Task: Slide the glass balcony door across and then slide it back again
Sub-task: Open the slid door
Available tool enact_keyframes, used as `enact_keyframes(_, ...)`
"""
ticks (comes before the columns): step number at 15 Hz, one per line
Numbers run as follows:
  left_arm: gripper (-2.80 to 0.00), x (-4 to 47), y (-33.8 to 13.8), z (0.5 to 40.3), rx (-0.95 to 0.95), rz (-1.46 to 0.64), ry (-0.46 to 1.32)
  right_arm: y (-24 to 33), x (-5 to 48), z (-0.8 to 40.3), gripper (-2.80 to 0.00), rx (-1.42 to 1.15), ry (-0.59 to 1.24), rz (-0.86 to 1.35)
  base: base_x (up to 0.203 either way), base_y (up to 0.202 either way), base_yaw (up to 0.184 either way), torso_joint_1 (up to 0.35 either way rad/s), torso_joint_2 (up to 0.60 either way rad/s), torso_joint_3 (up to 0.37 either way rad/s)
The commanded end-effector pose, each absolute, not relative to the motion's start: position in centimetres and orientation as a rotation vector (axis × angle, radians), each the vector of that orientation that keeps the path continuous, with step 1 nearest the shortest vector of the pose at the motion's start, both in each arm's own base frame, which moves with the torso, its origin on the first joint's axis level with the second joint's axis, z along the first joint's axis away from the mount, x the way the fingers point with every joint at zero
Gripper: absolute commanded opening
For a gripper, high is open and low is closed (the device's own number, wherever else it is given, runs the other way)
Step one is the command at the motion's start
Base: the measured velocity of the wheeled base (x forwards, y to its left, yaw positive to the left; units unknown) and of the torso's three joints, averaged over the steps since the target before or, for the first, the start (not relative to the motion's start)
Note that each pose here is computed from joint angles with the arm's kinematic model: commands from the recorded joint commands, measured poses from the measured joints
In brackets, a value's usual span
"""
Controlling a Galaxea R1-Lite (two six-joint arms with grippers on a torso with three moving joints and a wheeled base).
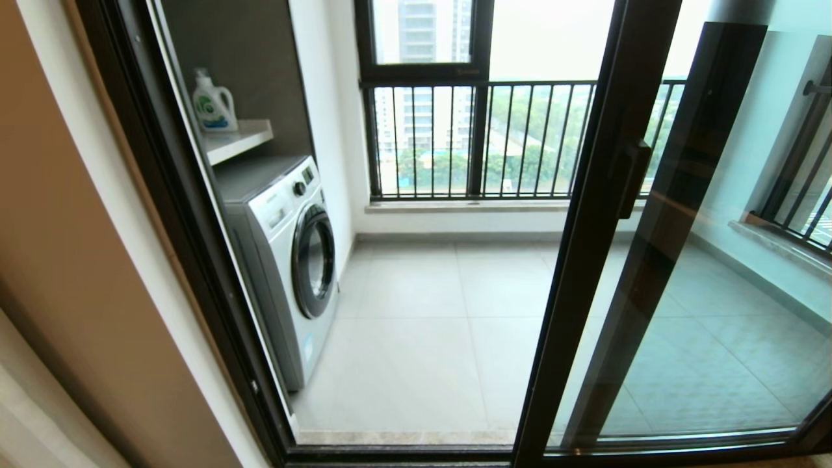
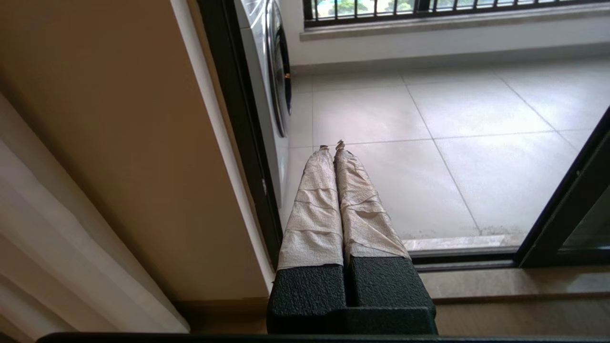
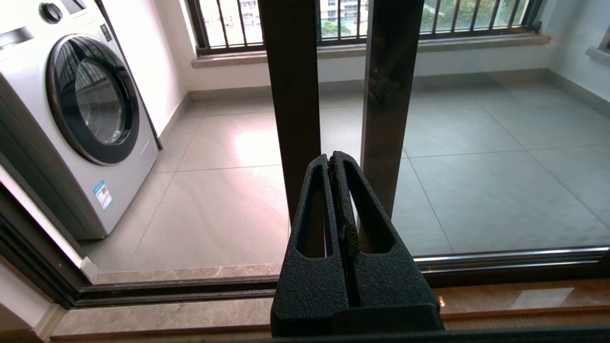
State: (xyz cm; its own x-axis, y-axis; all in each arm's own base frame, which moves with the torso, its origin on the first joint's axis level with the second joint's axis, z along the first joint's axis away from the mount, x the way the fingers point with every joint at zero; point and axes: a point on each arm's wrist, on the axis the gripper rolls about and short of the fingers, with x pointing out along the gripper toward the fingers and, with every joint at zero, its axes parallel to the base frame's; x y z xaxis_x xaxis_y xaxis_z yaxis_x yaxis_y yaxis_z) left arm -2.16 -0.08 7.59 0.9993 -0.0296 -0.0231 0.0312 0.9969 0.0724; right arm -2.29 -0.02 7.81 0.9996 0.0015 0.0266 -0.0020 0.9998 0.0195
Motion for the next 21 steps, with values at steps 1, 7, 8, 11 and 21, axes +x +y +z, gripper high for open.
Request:
enact_keyframes(1,-2.80,-2.27,-0.04,7.50,0.052,-0.014,0.006,-0.02,-2.20,7.47,-2.80,0.019,-0.015,0.002,0.000,0.000,0.000,0.000,0.00,0.000)
enact_keyframes(7,-2.80,-2.27,-0.03,7.54,0.021,-0.009,0.003,-0.02,-2.20,7.47,-2.80,0.019,-0.015,0.002,0.000,0.000,0.000,0.000,0.00,0.000)
enact_keyframes(8,-2.80,-2.27,-0.01,7.54,0.015,0.000,0.003,-0.02,-2.19,7.47,-2.80,0.018,-0.014,0.002,0.000,0.000,0.000,0.000,0.00,0.000)
enact_keyframes(11,-2.80,-2.27,0.00,7.54,0.014,0.002,0.003,-0.02,-2.19,7.47,-2.80,0.018,-0.014,0.001,0.000,0.000,0.000,0.000,0.00,0.000)
enact_keyframes(21,-2.80,-2.27,0.00,7.54,0.014,0.002,0.003,-0.03,-2.20,7.47,-2.80,0.027,-0.015,0.000,0.000,0.000,0.000,0.000,0.00,0.000)
